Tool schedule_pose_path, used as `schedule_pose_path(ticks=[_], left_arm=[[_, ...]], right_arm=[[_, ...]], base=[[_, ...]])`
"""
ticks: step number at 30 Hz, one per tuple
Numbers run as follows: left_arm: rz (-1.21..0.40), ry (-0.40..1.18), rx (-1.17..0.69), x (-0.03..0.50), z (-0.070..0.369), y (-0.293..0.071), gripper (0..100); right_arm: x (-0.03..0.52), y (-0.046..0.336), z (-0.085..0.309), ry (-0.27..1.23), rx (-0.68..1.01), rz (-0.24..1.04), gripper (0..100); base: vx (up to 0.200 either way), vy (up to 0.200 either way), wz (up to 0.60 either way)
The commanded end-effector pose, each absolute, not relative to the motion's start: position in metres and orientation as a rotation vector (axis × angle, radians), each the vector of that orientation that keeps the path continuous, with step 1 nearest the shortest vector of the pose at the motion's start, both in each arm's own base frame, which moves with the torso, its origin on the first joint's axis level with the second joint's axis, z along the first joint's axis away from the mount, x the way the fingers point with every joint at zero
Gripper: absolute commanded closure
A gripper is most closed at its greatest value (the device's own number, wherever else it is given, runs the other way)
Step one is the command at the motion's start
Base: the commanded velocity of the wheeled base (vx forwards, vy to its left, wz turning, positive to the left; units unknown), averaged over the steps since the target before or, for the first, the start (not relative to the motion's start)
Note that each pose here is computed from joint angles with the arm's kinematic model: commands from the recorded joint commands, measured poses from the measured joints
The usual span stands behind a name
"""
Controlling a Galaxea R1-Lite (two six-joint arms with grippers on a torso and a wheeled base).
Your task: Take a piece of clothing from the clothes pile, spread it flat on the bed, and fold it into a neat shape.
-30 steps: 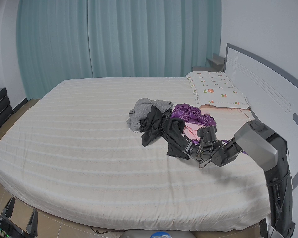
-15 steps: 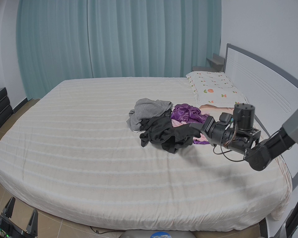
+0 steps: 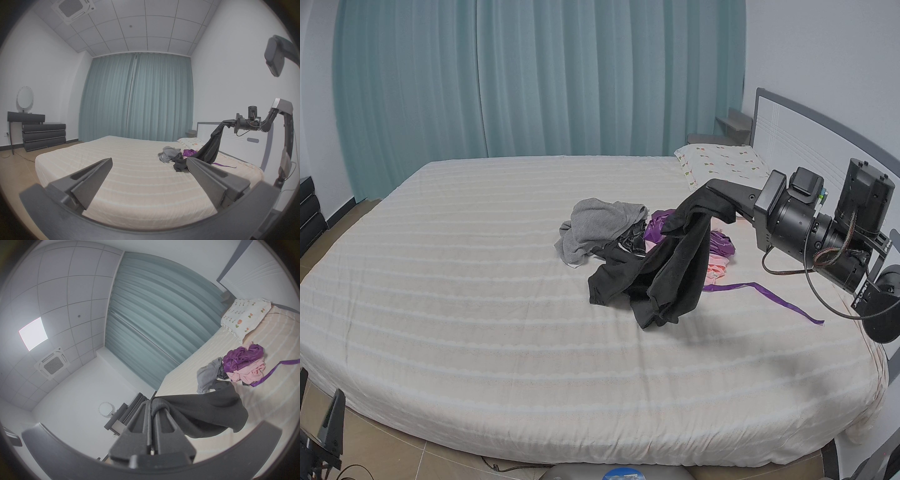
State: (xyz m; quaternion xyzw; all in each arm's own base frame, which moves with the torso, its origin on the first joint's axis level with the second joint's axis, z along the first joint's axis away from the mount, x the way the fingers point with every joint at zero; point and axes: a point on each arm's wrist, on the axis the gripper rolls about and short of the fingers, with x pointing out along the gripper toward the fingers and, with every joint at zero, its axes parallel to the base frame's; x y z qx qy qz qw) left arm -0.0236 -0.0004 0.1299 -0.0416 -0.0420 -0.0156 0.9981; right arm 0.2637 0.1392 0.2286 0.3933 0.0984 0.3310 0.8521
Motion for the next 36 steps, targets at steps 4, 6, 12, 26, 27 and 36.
schedule_pose_path(ticks=[4,6,12,26,27,36], left_arm=[[-0.315,0.324,-0.086,0.059,0.166,-0.012,0],[-0.358,0.4,-0.077,0.073,0.163,-0.017,0],[-0.442,0.619,-0.059,0.133,0.131,-0.042,0],[-0.421,0.675,-0.074,0.242,0.034,-0.139,0],[-0.424,0.671,-0.073,0.247,0.028,-0.145,0],[-0.426,0.608,-0.046,0.288,-0.012,-0.198,0]], right_arm=[[0.235,0.139,0.253,0.136,0.808,0.783,100],[0.235,0.139,0.255,0.133,0.809,0.786,100],[0.236,0.142,0.251,0.151,0.806,0.792,100],[0.225,0.138,0.262,0.112,0.811,0.819,100],[0.224,0.139,0.263,0.111,0.812,0.821,100],[0.219,0.137,0.266,0.099,0.813,0.829,100]], base=[[0.0,0.0,0.0],[0.0,0.0,0.0],[0.0,0.0,0.0],[0.0,0.0,0.0],[0.0,0.0,0.0],[0.0,0.0,0.0]])
